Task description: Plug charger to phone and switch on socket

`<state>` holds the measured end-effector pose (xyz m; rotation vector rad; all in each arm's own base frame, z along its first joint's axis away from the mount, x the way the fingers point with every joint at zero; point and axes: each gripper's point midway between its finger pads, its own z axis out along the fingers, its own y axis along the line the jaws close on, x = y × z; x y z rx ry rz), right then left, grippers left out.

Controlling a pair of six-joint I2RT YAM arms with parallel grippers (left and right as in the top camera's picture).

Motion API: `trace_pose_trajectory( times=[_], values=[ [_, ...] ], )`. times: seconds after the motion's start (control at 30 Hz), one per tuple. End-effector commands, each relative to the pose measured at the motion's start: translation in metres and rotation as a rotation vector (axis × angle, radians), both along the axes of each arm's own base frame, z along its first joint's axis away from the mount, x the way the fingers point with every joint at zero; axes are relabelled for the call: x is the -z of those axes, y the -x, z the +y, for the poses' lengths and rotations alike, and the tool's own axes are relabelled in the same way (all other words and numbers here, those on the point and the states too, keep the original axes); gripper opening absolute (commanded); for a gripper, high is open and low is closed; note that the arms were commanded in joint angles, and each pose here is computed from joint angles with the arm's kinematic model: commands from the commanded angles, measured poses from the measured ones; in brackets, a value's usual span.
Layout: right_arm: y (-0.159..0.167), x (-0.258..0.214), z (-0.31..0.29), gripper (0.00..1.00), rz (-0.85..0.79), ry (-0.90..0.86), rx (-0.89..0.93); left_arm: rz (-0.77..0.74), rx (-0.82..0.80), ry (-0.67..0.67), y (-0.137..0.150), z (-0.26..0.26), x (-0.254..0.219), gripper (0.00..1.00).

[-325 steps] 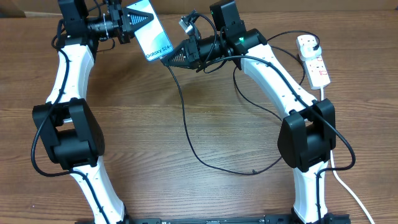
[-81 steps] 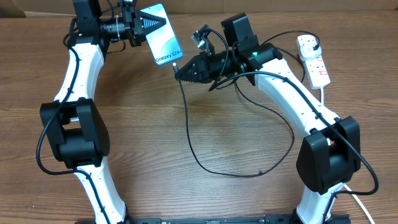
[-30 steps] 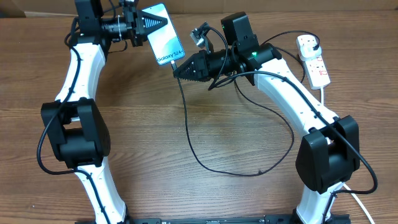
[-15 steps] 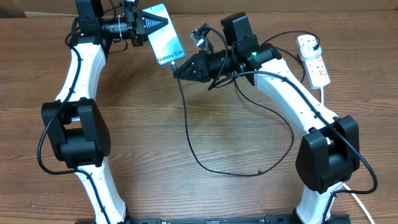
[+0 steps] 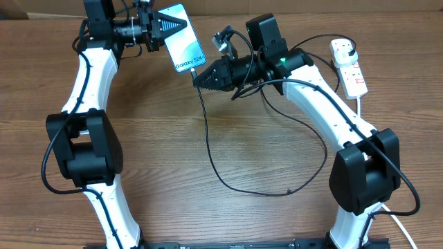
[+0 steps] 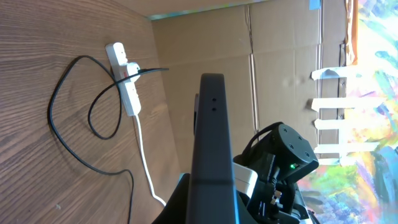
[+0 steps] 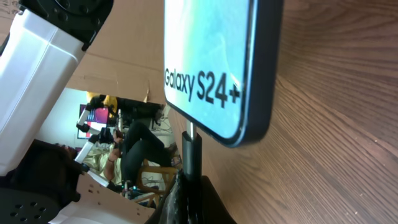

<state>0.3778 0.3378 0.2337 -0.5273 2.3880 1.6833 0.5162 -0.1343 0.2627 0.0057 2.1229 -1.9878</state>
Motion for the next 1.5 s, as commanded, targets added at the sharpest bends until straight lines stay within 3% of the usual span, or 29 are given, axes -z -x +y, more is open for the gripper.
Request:
trace_pose_trajectory(
  times=[0.0, 1.47],
  values=[
    [-0.001, 0.0029, 0.0039, 0.04, 0.005, -0.004, -0.008, -0.029, 0.028, 0.009, 0.0047, -0.0042, -0.0108, 0.04],
    [-0.0083, 0.0019, 0.0045, 0.04, 0.021, 0.002, 0.032, -0.033, 0.058, 0.024, 0.0097, -0.0049, -0.0136, 0.05]
  ],
)
